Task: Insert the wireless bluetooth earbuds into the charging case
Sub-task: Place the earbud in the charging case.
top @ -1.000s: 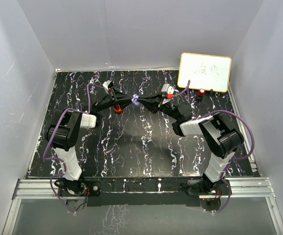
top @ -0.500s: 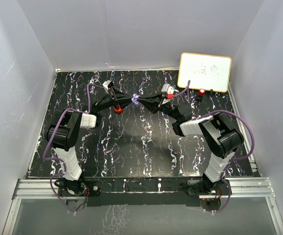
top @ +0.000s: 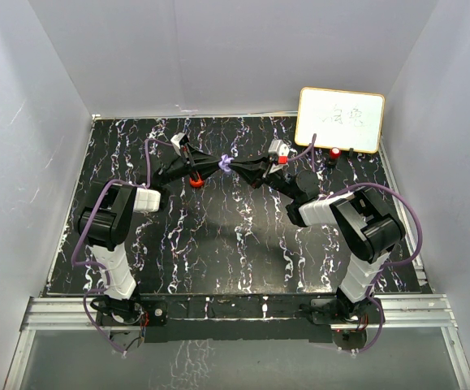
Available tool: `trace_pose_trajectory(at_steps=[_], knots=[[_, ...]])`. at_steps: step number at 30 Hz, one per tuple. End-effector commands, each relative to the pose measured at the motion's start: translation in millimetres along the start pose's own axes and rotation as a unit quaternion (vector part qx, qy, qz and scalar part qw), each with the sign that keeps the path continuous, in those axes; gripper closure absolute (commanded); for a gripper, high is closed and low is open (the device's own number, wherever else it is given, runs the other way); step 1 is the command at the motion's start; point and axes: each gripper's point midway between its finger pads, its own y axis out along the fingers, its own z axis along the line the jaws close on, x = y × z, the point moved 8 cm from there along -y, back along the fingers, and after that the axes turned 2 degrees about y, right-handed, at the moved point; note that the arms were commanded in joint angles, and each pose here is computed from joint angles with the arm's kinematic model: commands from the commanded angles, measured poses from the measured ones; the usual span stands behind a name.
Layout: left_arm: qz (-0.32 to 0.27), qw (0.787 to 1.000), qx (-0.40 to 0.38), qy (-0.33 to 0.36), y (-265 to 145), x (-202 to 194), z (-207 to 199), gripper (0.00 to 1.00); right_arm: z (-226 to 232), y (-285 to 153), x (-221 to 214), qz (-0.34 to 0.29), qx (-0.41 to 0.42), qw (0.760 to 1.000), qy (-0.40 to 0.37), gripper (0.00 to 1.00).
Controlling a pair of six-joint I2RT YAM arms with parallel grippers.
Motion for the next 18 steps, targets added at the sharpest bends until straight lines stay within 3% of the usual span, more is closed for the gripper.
trace_pose_trajectory(at_steps=[1, 18], knots=[[0.024, 0.991, -0.082, 0.102, 2.3, -15.3, -49.0, 1.00, -0.1, 0.8, 16.5, -0.036, 0.003, 0.999, -0.037, 1.00], [0.020, 0.991, -0.085, 0.103, 4.2, -12.8, -52.2, 1.00, -1.6, 0.8, 16.1, -0.028, -0.002, 0.999, -0.039, 0.98]])
